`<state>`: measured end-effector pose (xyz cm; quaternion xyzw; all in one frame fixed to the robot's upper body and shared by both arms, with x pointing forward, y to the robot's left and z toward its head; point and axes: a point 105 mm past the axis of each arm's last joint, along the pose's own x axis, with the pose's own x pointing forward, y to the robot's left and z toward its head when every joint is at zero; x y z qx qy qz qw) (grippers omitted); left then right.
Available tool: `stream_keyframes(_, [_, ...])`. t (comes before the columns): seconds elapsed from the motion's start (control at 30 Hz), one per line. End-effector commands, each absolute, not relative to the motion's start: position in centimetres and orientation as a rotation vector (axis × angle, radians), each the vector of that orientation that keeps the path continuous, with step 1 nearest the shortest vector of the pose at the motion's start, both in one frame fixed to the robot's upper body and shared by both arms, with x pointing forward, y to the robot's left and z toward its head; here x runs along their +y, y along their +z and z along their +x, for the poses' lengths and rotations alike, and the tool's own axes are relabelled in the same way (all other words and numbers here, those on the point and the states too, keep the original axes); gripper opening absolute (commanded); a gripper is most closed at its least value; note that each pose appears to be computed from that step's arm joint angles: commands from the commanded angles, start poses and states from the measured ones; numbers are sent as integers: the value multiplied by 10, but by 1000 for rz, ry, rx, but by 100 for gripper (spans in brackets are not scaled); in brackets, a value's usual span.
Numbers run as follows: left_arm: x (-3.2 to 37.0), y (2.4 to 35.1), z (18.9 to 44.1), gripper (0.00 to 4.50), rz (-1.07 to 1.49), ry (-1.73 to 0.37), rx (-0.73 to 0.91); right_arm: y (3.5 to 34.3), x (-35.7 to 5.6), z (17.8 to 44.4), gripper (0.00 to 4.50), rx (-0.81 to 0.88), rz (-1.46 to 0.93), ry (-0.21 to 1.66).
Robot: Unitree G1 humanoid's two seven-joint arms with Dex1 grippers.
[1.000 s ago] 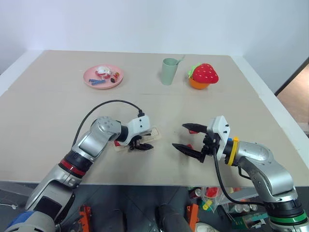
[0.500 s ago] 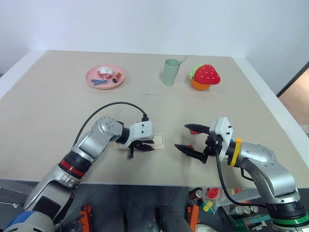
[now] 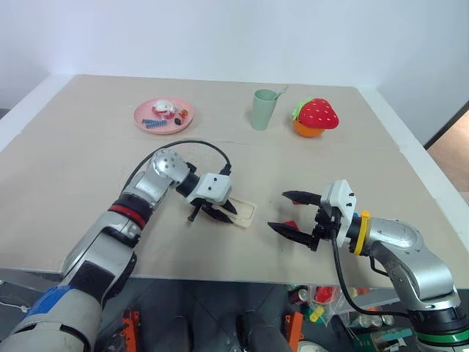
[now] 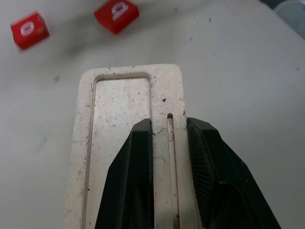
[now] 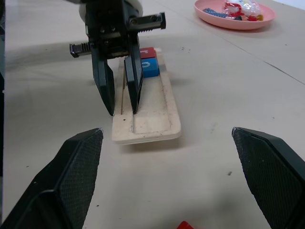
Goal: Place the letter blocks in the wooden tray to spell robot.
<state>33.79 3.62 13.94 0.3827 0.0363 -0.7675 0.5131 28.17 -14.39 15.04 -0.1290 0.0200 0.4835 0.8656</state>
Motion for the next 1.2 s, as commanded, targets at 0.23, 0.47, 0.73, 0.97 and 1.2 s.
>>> stream_keyframes(0.23, [23, 131, 336, 52, 981, -1867, 103, 162, -149, 278, 450, -4, -287, 984])
stream_keyframes(0.47, [25, 121, 340, 52, 1003, -1827, 157, 161, -150, 278, 450, -3, -284, 982])
stream_keyframes(0.73, [19, 117, 345, 52, 1013, -1775, 157, 160, -148, 278, 450, 2, -282, 1003])
stream_keyframes(0.97, [15, 127, 349, 250, 969, -1725, 142, 161, -147, 280, 450, 9, -288, 1008])
stream_keyframes(1.2, [15, 163, 338, 442, 826, -1737, 58, 161, -148, 281, 450, 17, -292, 1005])
